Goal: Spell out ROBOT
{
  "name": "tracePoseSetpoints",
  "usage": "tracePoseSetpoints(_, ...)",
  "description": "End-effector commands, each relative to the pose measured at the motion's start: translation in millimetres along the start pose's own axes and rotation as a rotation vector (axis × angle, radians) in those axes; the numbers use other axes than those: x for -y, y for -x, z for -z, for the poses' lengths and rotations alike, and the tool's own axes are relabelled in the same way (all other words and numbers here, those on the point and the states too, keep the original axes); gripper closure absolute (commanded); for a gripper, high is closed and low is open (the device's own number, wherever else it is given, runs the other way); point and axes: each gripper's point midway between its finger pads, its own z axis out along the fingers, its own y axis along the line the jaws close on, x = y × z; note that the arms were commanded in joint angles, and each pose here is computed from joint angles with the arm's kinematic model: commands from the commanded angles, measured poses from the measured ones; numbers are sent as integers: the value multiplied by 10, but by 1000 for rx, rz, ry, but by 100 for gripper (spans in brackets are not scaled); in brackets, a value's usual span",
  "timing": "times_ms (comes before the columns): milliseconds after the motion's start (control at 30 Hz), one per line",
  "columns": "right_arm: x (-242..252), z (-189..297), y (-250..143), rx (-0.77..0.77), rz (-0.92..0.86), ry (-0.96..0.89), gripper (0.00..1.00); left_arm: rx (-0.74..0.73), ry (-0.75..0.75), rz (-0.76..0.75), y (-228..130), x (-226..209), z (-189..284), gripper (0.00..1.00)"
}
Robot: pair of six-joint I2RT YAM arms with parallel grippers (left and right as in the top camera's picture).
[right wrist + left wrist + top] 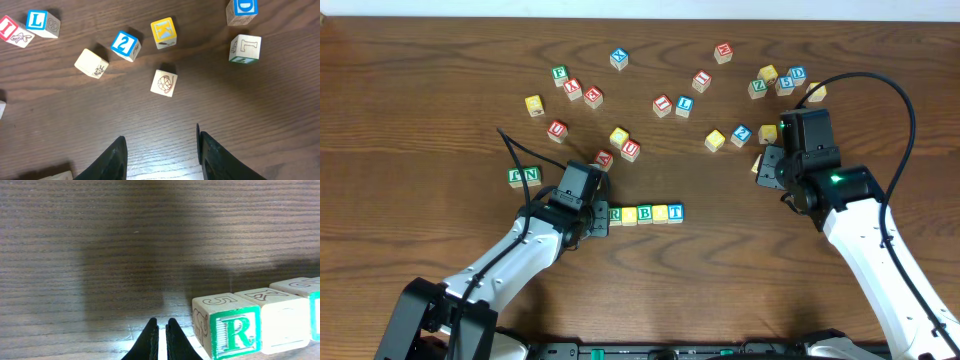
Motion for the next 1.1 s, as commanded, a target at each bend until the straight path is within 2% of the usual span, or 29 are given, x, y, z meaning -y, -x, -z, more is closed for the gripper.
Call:
tracePoseSetpoints(0,4,89,118,40,-2,5,59,-21,-20,3,-63,32,-37,93)
tracePoseSetpoints(1067,5,89,116,39,-2,4,59,-32,-51,-53,-126,187,-37,92)
